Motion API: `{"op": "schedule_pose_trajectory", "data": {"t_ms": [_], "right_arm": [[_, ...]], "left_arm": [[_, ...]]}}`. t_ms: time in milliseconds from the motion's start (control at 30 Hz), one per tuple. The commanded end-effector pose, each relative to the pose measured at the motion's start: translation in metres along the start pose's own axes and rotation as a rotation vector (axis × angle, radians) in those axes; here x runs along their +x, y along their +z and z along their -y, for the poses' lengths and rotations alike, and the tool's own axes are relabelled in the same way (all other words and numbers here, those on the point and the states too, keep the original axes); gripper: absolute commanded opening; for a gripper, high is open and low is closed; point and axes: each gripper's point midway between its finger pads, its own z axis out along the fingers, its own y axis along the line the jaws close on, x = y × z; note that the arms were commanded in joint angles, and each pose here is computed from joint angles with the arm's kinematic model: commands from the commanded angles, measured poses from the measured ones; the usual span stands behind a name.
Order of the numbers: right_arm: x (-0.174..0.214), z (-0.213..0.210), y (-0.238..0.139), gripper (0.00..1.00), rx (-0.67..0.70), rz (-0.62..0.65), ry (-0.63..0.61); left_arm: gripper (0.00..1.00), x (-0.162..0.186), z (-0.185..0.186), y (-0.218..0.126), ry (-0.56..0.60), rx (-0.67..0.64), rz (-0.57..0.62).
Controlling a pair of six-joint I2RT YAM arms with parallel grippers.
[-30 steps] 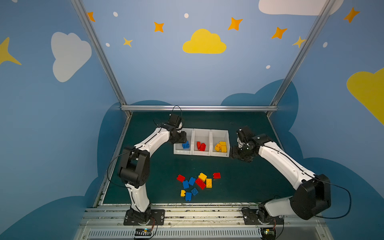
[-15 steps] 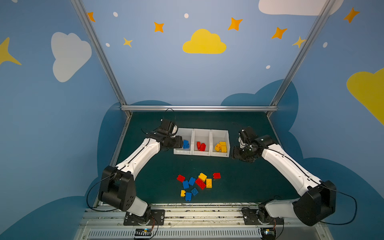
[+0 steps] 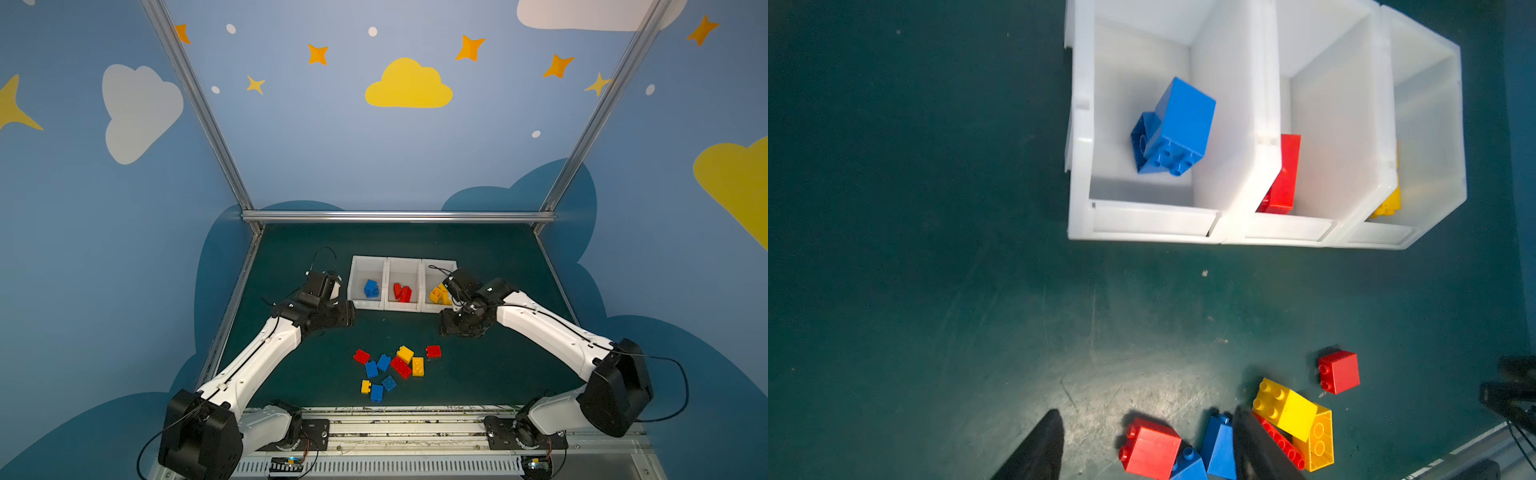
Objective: Sort the legos into containers by color
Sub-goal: 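Withdraw the left gripper while the right gripper grasps a red 2x4 brick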
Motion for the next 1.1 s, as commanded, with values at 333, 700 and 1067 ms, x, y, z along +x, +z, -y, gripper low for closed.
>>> {"op": "schedule_pose_trajectory", "data": {"t_ms": [333, 700, 1067], "right_arm": [[0.041, -0.072, 0.030, 0.65, -0.048, -0.071, -0.213], [0.067, -0.123, 0.059, 0.61, -0.018, -0.153, -0.420], [0.076, -0.133, 0.079, 0.55, -0.011, -0.201, -0.471]], "left_arm": [[0.65, 0.041, -0.005, 0.002, -0.060, -0.006, -0.049], [0.66, 0.053, -0.021, -0.008, -0.109, -0.047, 0.000], [0.67, 0.061, -0.030, -0.012, -0.147, -0.050, 0.032]]}}
